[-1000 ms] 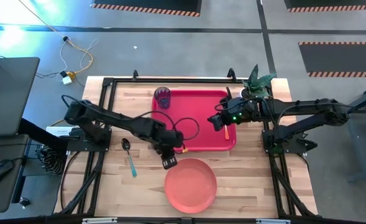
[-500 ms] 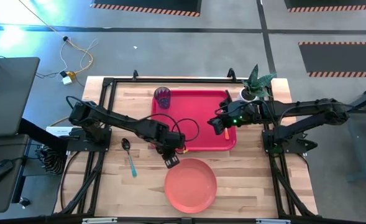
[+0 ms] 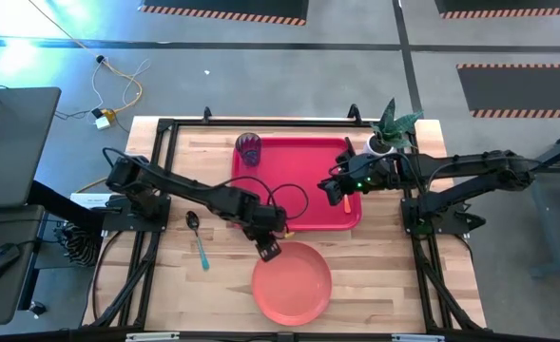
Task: Pick and place plate/cup/fork/spoon on tray
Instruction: Put the orange plate on the red serving tray to the left of the orange fork
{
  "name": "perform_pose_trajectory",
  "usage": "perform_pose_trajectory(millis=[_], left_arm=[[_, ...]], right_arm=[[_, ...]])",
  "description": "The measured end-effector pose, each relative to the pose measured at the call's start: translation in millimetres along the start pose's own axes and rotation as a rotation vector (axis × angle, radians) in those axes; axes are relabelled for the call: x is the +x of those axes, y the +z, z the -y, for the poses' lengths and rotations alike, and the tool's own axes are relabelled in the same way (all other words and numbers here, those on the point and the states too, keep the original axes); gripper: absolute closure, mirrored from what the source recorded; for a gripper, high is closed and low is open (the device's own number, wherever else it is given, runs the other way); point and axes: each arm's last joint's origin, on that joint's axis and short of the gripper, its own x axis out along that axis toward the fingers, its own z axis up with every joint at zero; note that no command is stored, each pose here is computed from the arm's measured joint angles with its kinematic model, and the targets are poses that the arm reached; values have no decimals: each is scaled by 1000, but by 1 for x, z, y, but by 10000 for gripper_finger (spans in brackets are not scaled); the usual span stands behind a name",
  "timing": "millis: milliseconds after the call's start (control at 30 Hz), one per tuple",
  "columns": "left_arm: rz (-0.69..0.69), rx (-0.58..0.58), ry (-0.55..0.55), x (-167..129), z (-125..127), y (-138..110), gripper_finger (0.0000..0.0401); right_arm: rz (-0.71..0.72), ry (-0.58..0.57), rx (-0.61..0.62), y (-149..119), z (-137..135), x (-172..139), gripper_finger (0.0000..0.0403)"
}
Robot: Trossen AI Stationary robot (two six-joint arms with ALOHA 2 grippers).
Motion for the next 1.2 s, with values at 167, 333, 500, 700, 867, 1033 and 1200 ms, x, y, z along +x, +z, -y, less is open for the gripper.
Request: perform_pose_trajectory(millis=[167,333,500,700,867,1033,1200], left_arm=[[-20,-20,34,14,-1,0,259],[-48,-17,58,33,0,-1,267],[-82,-14,84,48,-1,-4,268],[-93,-24,92,58,1,-6,268],[-103,-33,98,63,0,-6,268],[-111,-31,99,71,1,-7,268],[-121,-32,107,76,-1,-7,268]], right_arm=[[0,0,0,0,0,0,311],[-1,0,-1,0,0,0,311],[-3,-1,-5,0,0,0,311],[-4,-1,-5,0,0,0,311],[-6,-1,-5,0,0,0,311],[-6,-1,-4,0,0,0,311],[-8,-3,-2,-1,0,0,311]])
